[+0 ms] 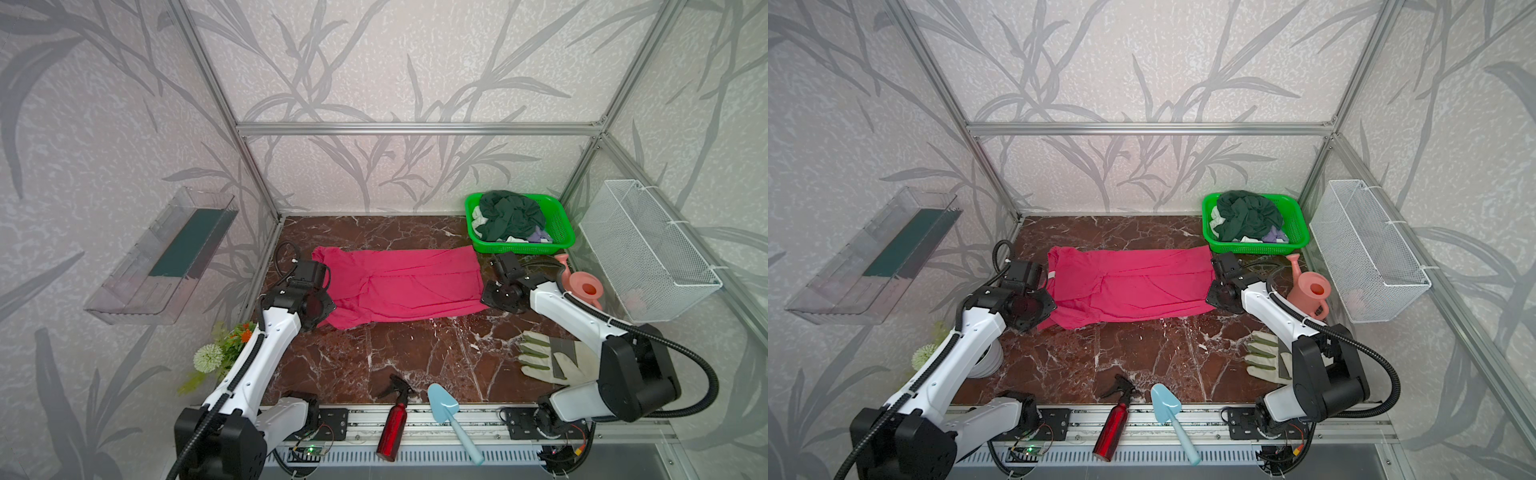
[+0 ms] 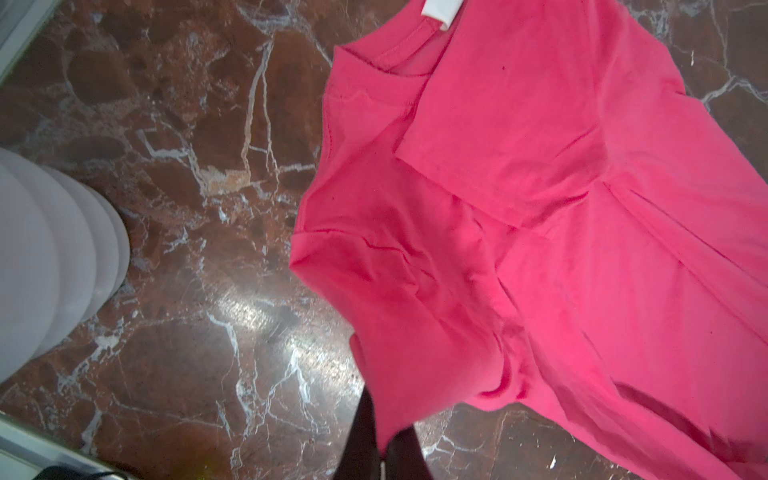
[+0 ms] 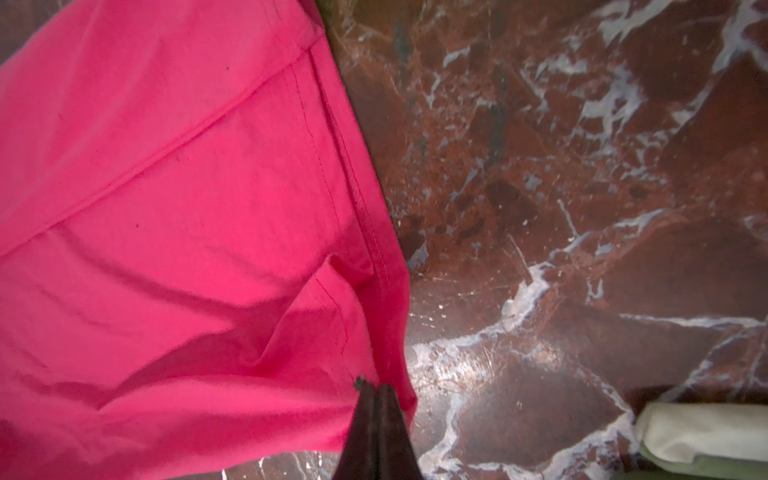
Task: Fold and stack the t-shirts
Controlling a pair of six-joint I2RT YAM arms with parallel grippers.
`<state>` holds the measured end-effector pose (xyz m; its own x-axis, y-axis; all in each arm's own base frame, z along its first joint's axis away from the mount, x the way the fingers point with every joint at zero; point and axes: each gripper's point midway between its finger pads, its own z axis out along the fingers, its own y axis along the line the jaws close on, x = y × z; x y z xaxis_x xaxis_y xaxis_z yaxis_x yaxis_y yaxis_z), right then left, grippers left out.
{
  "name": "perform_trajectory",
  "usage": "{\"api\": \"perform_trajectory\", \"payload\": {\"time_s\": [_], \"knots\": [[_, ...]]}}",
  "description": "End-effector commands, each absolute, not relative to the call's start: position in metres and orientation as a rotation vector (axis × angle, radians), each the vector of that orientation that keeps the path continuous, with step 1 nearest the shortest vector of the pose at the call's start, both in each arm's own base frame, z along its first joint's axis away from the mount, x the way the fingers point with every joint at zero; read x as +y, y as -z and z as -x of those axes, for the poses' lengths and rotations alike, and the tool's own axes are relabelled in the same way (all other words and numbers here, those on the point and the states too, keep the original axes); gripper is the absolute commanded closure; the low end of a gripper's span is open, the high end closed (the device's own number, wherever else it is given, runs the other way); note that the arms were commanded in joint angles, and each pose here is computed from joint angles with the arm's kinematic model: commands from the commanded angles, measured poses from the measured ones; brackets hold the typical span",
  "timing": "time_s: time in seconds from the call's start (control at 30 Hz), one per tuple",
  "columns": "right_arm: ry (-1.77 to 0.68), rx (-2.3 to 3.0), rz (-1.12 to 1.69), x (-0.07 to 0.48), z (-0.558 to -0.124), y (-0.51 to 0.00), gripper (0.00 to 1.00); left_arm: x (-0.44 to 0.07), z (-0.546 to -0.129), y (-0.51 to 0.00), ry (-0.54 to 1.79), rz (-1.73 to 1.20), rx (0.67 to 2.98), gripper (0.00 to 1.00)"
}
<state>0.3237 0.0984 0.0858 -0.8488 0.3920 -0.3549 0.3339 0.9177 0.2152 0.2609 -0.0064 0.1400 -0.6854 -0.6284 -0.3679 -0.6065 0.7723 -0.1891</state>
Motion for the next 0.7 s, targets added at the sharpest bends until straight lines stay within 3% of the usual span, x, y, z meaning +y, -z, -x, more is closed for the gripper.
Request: {"api": "perform_trajectory", "payload": {"time_s": [0.0,0.67], "knots": [[-0.129,2.679,-0.549,0.088,-0.333,-0.087,1.0,0.004,-0.286,-0.152,0.017,0.897,2.511,1.0],[-0.098,2.683,-0.561,0.091,-0.393,-0.074,1.0,0.018,-0.378,-0.138,0.021,0.942,2.548,1.0]]}}
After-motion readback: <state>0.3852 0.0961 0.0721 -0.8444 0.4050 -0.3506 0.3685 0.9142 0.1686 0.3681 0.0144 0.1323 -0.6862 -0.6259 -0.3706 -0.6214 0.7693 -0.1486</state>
